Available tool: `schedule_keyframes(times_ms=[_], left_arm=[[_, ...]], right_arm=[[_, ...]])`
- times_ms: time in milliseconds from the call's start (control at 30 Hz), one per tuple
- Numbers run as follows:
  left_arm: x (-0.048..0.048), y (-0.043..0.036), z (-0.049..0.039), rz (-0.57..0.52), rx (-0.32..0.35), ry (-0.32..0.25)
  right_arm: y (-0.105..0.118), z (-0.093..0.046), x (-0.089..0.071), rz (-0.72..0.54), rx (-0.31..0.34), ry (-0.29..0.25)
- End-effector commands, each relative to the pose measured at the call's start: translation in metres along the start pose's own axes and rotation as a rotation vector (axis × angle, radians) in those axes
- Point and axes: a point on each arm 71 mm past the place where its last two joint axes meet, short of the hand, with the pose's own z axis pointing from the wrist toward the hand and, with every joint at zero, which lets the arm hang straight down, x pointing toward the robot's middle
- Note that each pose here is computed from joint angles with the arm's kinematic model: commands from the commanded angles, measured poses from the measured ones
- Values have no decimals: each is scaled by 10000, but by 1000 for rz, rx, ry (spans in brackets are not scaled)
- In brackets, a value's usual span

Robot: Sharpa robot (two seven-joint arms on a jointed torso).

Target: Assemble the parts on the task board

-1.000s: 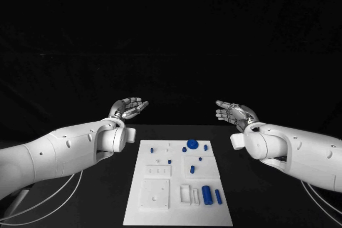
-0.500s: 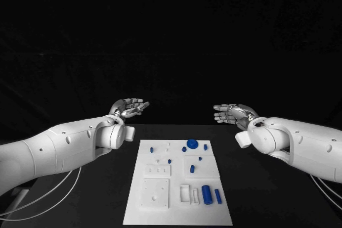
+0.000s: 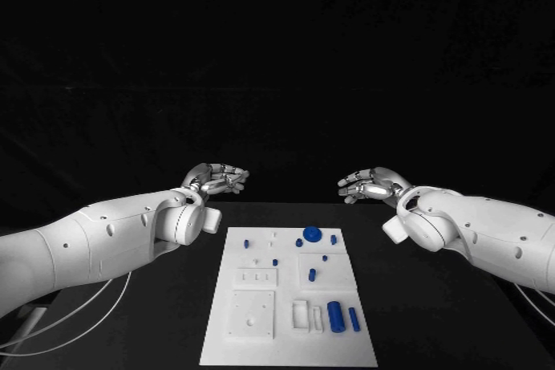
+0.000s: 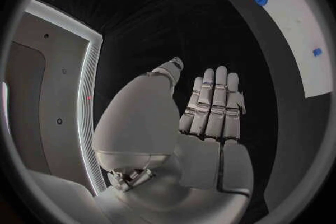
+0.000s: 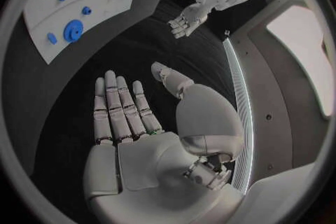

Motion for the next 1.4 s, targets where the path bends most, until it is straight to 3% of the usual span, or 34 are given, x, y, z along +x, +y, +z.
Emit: schedule_keyframes(times_ms=[33,233,400,633,800,1033,1400], left_arm=[[108,-36,-34,47,36,104],[116,-42,-126,42,48,125],[105,-51,-225,15,51,153],[167,-114,-344,-45,56,192],[174,-197,-389,-58,68,205],[132,-318,-418,-69,93,201],[109,-414,-441,-74,111,201]], right_arm=[[78,44,77,-289,-101,65],[122,56,163,-486,-140,89],[174,134,228,-585,-147,81],[219,163,266,-745,-167,67],[297,209,379,-830,-197,78],[385,263,469,-933,-239,50],[436,319,565,-1009,-260,46]])
